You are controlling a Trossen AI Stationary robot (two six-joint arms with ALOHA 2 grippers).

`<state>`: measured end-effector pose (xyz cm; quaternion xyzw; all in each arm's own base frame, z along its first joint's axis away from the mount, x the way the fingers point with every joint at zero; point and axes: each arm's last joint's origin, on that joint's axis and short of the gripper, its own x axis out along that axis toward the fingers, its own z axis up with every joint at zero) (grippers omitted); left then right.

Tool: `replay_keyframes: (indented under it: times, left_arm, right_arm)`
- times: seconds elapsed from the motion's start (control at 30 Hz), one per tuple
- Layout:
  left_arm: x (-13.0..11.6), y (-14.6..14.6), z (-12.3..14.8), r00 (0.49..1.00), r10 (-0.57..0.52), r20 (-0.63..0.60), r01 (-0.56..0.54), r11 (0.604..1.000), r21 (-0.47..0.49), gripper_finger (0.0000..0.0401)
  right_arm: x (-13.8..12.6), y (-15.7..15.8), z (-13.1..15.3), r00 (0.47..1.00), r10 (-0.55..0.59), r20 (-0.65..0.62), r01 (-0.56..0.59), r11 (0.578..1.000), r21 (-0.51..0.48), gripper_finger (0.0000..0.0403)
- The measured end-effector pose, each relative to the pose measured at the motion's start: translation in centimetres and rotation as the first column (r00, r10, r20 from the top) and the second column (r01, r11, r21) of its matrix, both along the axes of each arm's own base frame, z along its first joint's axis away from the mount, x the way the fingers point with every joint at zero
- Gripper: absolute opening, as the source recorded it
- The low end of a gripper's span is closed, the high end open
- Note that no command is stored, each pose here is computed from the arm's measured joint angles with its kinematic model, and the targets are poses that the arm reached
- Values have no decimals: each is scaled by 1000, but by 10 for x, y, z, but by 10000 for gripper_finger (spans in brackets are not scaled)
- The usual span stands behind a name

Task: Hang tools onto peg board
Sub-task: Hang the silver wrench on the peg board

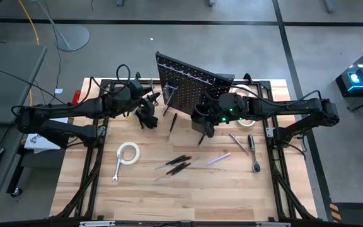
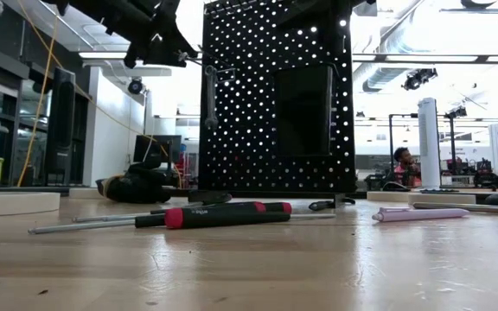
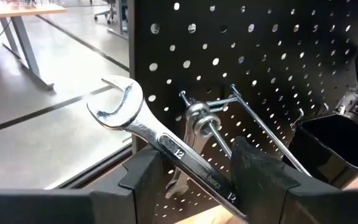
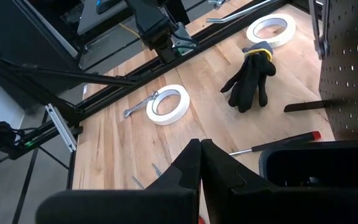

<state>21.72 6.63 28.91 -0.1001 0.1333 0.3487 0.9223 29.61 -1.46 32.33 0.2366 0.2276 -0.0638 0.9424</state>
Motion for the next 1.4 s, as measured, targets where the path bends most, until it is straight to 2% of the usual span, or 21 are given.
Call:
replay_keyframes:
  times: [0.2, 0.43, 0.63, 0.8, 0.9, 1.07, 1.4]
  left_arm:
    - [0, 0, -1, 1000, 20, 10, -20, 1000, -23, 173]
    - [-1, 0, -3, 991, 94, 94, -80, 987, -141, 173]
    - [0, 1, -6, 970, 184, 160, -136, 952, -273, 173]
    - [6, 3, -15, 949, 253, 189, -163, 904, -395, 173]
    - [11, 4, -20, 946, 263, 189, -158, 885, -439, 173]
    - [14, 4, -21, 942, 266, 207, -147, 876, -459, 173]
    - [16, 1, -23, 931, 267, 248, -67, 795, -603, 172]
  right_arm:
    - [0, 0, 0, 1000, 0, 0, 0, 1000, 0, 0]
    - [0, 0, 0, 1000, 2, -4, -2, 1000, -5, 0]
    - [0, 0, -1, 1000, 3, -7, -3, 1000, -7, 0]
    - [0, 0, -1, 1000, 3, -8, -3, 1000, -7, 0]
    - [0, 0, -1, 1000, 2, -8, -2, 1000, -4, 0]
    - [0, 0, -1, 1000, 2, -9, -2, 1000, -4, 0]
    - [0, 0, -1, 1000, 2, -9, -2, 1000, -4, 0]
